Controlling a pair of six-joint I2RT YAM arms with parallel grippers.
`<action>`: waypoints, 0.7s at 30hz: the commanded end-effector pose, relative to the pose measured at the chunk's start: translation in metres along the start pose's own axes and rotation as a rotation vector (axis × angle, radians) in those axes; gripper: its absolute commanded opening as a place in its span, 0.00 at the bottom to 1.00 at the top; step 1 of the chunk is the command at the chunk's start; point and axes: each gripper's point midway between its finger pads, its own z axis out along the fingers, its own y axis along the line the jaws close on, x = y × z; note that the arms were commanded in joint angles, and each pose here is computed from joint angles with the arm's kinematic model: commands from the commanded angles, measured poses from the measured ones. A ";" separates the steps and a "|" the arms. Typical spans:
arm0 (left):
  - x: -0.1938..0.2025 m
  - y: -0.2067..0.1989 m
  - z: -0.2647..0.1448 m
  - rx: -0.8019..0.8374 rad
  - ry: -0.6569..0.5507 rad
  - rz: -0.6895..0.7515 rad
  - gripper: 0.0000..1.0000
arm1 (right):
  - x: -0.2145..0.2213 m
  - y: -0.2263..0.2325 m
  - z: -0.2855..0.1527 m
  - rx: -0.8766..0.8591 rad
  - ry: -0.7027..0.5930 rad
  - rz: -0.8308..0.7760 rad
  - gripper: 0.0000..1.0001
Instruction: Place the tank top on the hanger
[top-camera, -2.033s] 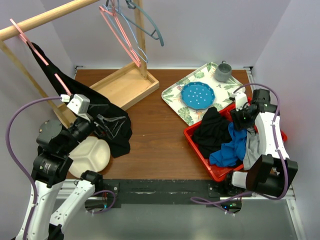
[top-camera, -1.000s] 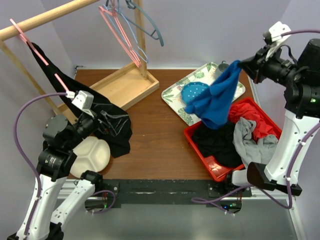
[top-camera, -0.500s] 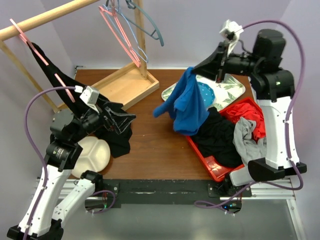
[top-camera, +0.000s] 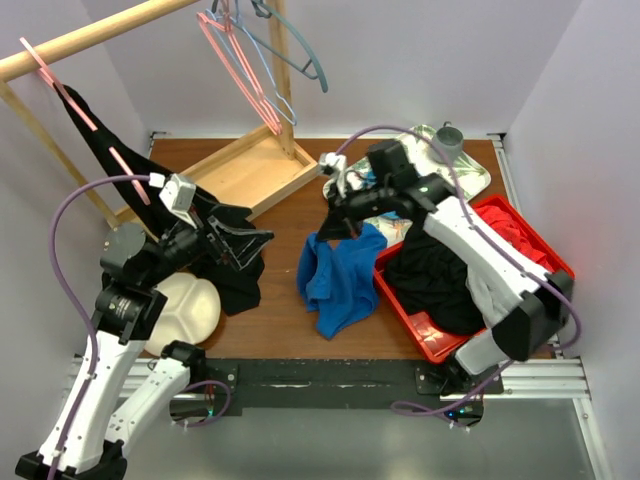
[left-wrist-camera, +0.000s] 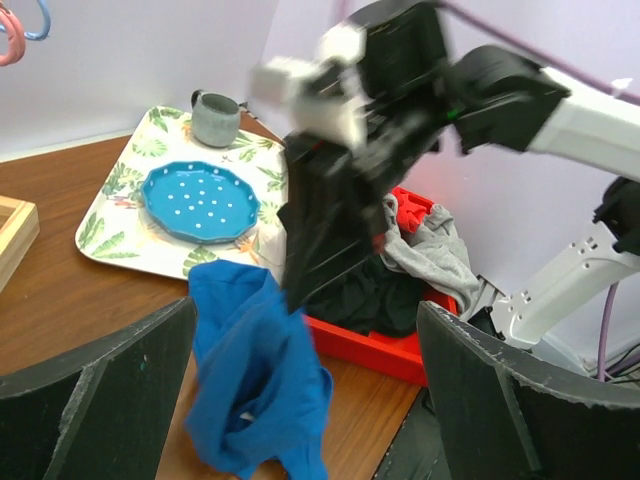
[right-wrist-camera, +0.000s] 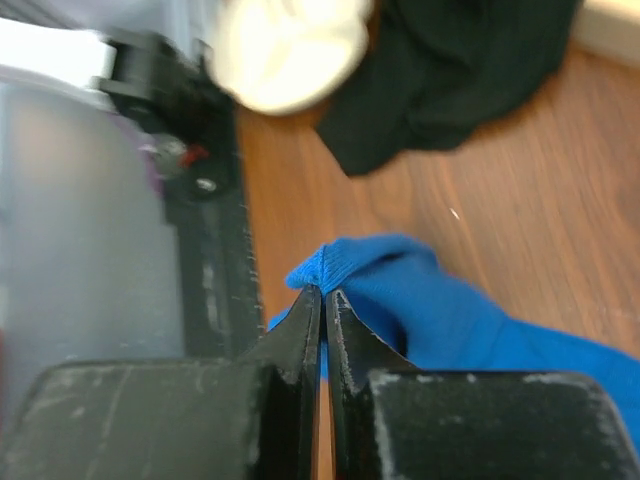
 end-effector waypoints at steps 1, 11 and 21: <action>0.013 0.005 -0.002 -0.018 0.039 -0.012 0.96 | 0.005 -0.062 0.028 0.209 0.020 -0.029 0.14; 0.078 0.018 -0.007 -0.017 0.204 -0.137 0.91 | 0.047 -0.056 -0.007 0.198 0.135 -0.234 0.85; 0.132 0.052 -0.001 -0.194 0.390 -0.115 0.88 | 0.174 0.023 0.010 -0.238 0.330 -0.649 0.84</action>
